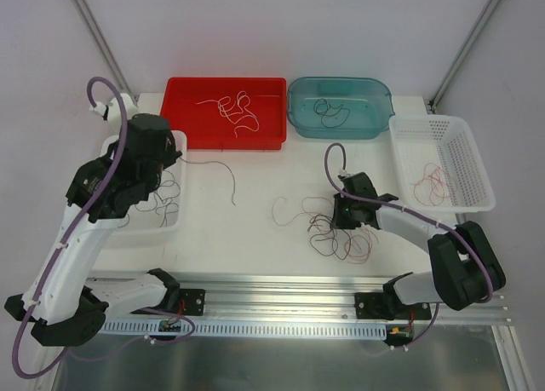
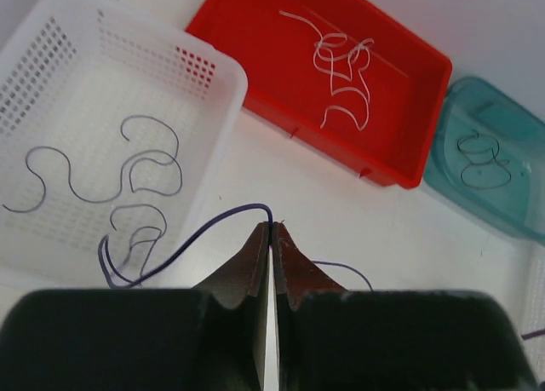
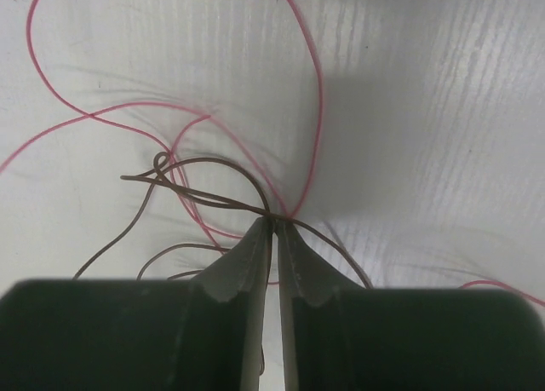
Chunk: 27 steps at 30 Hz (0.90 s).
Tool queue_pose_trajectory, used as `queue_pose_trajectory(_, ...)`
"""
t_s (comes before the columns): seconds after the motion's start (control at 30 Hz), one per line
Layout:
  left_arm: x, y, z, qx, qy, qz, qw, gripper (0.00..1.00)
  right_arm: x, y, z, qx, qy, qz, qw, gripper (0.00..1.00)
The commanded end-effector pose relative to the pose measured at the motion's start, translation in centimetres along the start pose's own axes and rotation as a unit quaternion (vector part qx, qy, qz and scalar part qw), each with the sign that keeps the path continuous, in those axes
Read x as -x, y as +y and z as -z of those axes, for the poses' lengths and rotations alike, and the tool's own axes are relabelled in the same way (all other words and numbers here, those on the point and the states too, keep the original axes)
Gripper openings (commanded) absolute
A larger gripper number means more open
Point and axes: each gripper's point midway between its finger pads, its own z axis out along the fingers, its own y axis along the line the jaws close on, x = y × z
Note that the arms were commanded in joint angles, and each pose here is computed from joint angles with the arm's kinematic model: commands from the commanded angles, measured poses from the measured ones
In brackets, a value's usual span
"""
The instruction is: Untangle the cables
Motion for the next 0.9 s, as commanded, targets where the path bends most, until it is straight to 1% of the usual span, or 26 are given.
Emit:
queue_pose_trajectory(0.0, 4.0, 1.5, 0.5, 0.031, -0.05, -0.043, 0.997, 0.0, -2.2, -2.1, 0.6, -0.043, 0.027, -0.011, 0.999, 0.13)
queue_pose_trajectory(0.13, 9.0, 2.5, 1.4, 0.057, -0.105, -0.041, 0.992, 0.0, -2.5, -2.3, 0.7, -0.046, 0.029, -0.011, 0.998, 0.12)
queue_pose_trajectory(0.23, 12.1, 3.9, 1.8, 0.101, -0.146, -0.046, 0.983, 0.0, -2.6, -2.4, 0.8, -0.046, 0.029, -0.011, 0.998, 0.12)
queue_pose_trajectory(0.3, 13.4, 5.2, 1.6, 0.139, -0.164, -0.05, 0.975, 0.0, -2.6, -2.2, 0.8, -0.04, 0.028, -0.012, 0.999, 0.13)
queue_pose_trajectory(0.37, 13.4, 6.2, 0.8, 0.163, -0.164, -0.055, 0.971, 0.0, -2.8, -2.0, 1.0, -0.033, 0.027, -0.01, 0.999, 0.13)
queue_pose_trajectory(0.4, 13.5, 7.3, 0.4, 0.184, -0.164, -0.053, 0.968, 0.0, -2.6, -1.8, 1.0, -0.026, 0.024, -0.009, 0.999, 0.13)
queue_pose_trajectory(0.5, 11.7, 8.9, -2.6, 0.204, -0.136, -0.053, 0.968, 0.0, -2.3, -1.3, 1.4, -0.016, 0.012, -0.005, 1.0, 0.13)
queue_pose_trajectory(0.53, 10.9, 10.7, -4.3, 0.225, -0.121, -0.043, 0.966, 0.0, -2.2, -1.2, 1.5, -0.013, 0.009, -0.004, 1.0, 0.13)
queue_pose_trajectory(0.7, 8.3, 15.4, -9.7, 0.266, -0.064, -0.007, 0.962, 0.0, -1.8, -0.4, 2.3, 0.0, -0.004, 0.012, 1.0, 0.13)
queue_pose_trajectory(0.73, 8.0, 16.7, -10.4, 0.28, -0.053, 0.0, 0.959, 0.05, -1.5, -0.2, 2.6, 0.003, -0.01, 0.016, 1.0, 0.14)
queue_pose_trajectory(0.77, 7.1, 17.0, -12.0, 0.278, -0.029, -0.001, 0.96, 0.08, -1.4, 0.0, 2.8, 0.005, -0.013, 0.019, 1.0, 0.14)
queue_pose_trajectory(0.83, 6.4, 17.3, -13.3, 0.273, -0.004, -0.006, 0.962, 0.19, -1.0, 0.6, 3.5, 0.009, -0.022, 0.029, 0.999, 0.16)
queue_pose_trajectory(0.87, 5.7, 17.0, -14.1, 0.26, 0.013, -0.007, 0.966, 0.36, -0.9, 0.6, 3.8, 0.008, -0.026, 0.032, 0.999, 0.17)
